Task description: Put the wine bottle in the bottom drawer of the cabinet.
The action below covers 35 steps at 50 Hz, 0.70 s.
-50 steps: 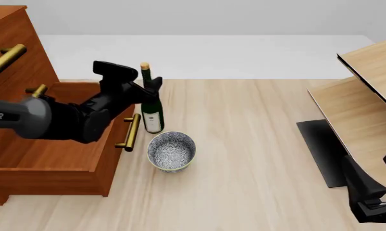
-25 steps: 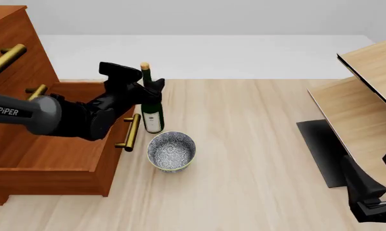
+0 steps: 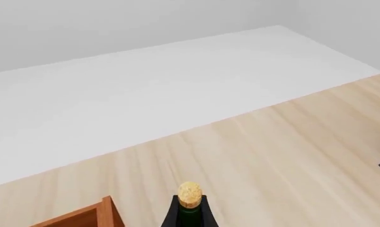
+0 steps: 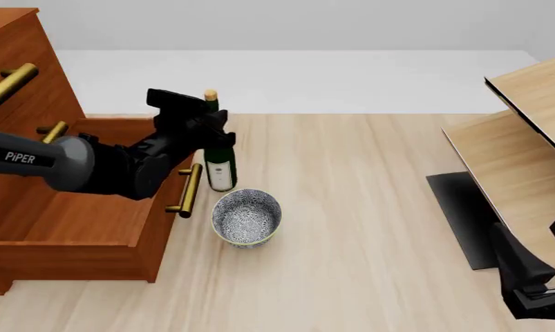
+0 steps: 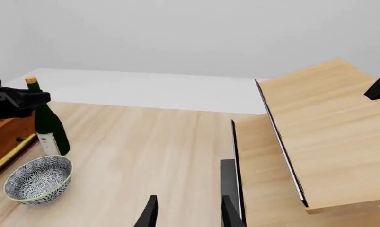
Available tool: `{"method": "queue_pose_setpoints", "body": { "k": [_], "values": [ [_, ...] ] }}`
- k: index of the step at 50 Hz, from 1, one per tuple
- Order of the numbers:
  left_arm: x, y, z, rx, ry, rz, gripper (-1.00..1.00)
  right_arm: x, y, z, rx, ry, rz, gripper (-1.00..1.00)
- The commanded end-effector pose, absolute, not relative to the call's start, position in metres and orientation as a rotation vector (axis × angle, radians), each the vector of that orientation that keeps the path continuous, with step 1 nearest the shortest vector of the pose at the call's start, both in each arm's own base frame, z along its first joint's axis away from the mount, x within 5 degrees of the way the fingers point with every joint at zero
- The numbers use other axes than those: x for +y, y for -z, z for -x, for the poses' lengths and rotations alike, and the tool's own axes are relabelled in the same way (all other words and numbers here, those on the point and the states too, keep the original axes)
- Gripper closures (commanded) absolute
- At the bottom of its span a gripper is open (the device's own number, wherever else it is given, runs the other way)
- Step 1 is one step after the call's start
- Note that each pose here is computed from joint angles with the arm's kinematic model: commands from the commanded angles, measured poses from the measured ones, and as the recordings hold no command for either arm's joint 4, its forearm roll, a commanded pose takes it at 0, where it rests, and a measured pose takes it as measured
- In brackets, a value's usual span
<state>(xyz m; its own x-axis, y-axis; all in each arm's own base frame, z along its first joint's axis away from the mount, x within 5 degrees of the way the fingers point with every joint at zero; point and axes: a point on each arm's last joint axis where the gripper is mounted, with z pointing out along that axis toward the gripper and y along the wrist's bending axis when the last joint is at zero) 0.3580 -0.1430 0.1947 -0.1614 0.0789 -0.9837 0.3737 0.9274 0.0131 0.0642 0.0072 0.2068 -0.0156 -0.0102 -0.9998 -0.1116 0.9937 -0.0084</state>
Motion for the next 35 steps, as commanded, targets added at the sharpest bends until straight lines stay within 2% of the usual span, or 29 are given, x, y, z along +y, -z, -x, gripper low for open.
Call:
{"method": "queue_pose_setpoints", "body": {
  "k": [1, 35],
  "values": [
    [-0.146, -0.197, -0.358, 1.722, 0.276, -0.346, 1.00, 0.007, -0.207, -0.064, 1.584, -0.081, 0.094, -1.00],
    [-0.149, -0.230, -0.348, 1.650, 0.295, -0.349, 1.00, 0.007, -0.207, -0.063, 1.583, -0.078, 0.100, -1.00]
  ]
}}
